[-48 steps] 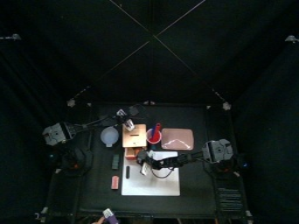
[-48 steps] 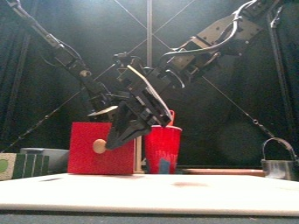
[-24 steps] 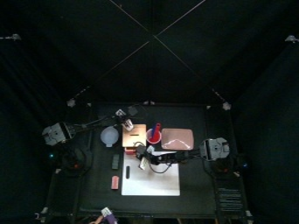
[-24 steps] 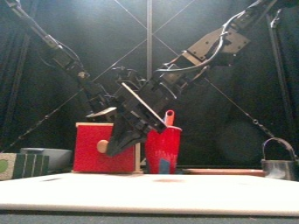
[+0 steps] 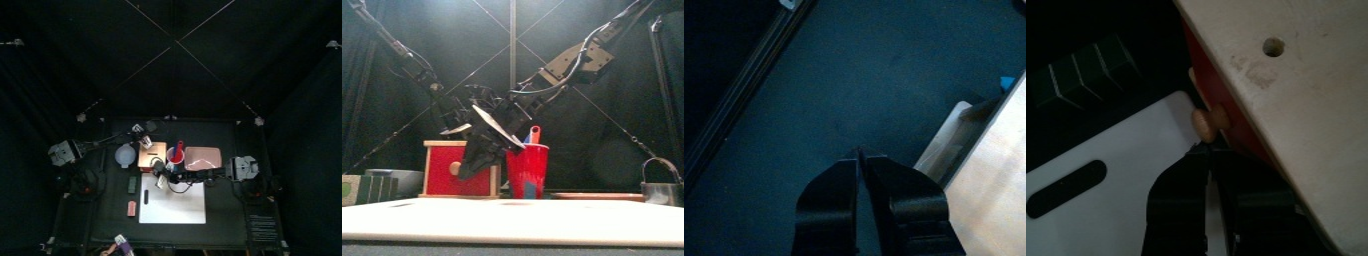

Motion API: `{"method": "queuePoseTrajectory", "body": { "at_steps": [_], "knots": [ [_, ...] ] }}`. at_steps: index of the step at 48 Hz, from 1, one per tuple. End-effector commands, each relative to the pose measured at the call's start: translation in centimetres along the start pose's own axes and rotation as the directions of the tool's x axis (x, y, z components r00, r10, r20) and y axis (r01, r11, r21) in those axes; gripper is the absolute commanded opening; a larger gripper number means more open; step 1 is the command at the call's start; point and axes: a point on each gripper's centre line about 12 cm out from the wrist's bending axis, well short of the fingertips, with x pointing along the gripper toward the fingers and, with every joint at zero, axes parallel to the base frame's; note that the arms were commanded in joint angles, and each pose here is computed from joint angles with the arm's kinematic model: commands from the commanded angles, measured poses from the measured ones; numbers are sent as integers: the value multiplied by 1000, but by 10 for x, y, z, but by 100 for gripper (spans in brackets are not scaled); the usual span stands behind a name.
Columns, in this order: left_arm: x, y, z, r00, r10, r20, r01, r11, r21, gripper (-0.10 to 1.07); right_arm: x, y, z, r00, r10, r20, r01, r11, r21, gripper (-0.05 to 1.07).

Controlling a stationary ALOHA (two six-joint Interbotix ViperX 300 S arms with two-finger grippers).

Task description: Close drawer

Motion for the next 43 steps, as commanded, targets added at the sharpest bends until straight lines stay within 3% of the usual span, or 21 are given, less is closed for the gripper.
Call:
{"method": "queuePoseTrajectory", "body": {
  "at_steps": [1, 16, 43],
  "knots": [
    [-2, 6, 3, 1000, 11, 11, -11, 1000, -4, 51, -5, -10, 26, 998, -11, 55, 10, 1000, 29, 43],
    [1, 15, -4, 1000, 23, -3, -23, 1000, -21, 51, -7, -24, 33, 996, -59, 71, 56, 997, 45, 43],
    [0, 12, -11, 1000, 15, -10, -15, 1000, -24, 51, -5, -16, 37, 996, -38, 81, 35, 998, 43, 43]
  ]
}}
